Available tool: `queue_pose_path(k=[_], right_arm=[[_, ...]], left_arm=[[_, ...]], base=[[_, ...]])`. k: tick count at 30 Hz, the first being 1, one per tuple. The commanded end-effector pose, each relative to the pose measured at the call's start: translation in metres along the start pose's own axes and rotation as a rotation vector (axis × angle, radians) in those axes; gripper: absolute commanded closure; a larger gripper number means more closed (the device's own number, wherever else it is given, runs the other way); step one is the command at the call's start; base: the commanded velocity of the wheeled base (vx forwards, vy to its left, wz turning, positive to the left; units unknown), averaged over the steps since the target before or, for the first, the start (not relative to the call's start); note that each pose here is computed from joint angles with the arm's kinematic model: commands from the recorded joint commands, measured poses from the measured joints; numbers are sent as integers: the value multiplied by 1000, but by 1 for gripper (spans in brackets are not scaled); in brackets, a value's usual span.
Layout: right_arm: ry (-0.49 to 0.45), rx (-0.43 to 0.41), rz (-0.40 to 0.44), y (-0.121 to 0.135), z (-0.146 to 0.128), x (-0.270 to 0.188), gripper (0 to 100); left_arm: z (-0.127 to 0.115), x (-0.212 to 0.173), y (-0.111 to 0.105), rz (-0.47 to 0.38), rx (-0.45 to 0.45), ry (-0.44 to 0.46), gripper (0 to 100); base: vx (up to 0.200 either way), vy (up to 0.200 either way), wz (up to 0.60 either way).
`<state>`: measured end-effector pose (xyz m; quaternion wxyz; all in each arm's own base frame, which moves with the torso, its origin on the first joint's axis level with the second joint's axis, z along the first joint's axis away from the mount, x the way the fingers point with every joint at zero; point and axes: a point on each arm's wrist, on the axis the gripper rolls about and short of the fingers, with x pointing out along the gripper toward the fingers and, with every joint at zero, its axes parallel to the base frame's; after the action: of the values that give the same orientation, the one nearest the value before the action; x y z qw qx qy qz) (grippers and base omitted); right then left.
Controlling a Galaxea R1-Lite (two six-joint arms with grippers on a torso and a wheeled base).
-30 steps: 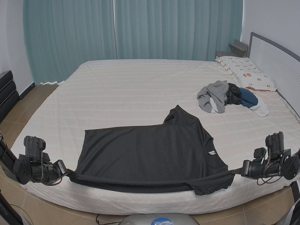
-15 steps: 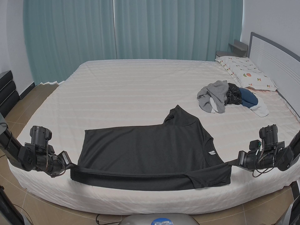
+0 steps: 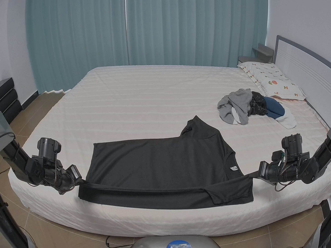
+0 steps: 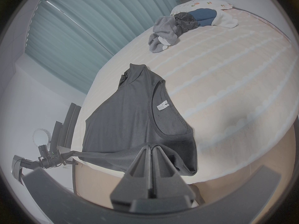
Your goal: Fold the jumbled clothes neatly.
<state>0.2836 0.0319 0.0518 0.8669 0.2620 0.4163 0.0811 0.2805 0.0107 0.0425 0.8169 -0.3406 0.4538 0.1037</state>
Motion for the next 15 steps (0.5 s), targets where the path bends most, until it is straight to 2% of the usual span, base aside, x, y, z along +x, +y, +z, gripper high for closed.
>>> queue_pose_path(k=[1, 6, 10, 15], right_arm=[[31, 13, -15, -6, 1, 18, 100], [37, 18, -17, -8, 6, 36, 100], [26, 58, -7, -6, 14, 47, 100], [15, 64, 0, -4, 21, 54, 100]], left_arm=[[3, 17, 1, 17, -40, 23, 100], [12, 27, -4, 12, -90, 14, 100], [14, 35, -4, 16, -92, 20, 100], [17, 44, -4, 24, -96, 25, 100]], base=[[0, 0, 0], [0, 0, 0], [0, 0, 0], [0, 0, 0]])
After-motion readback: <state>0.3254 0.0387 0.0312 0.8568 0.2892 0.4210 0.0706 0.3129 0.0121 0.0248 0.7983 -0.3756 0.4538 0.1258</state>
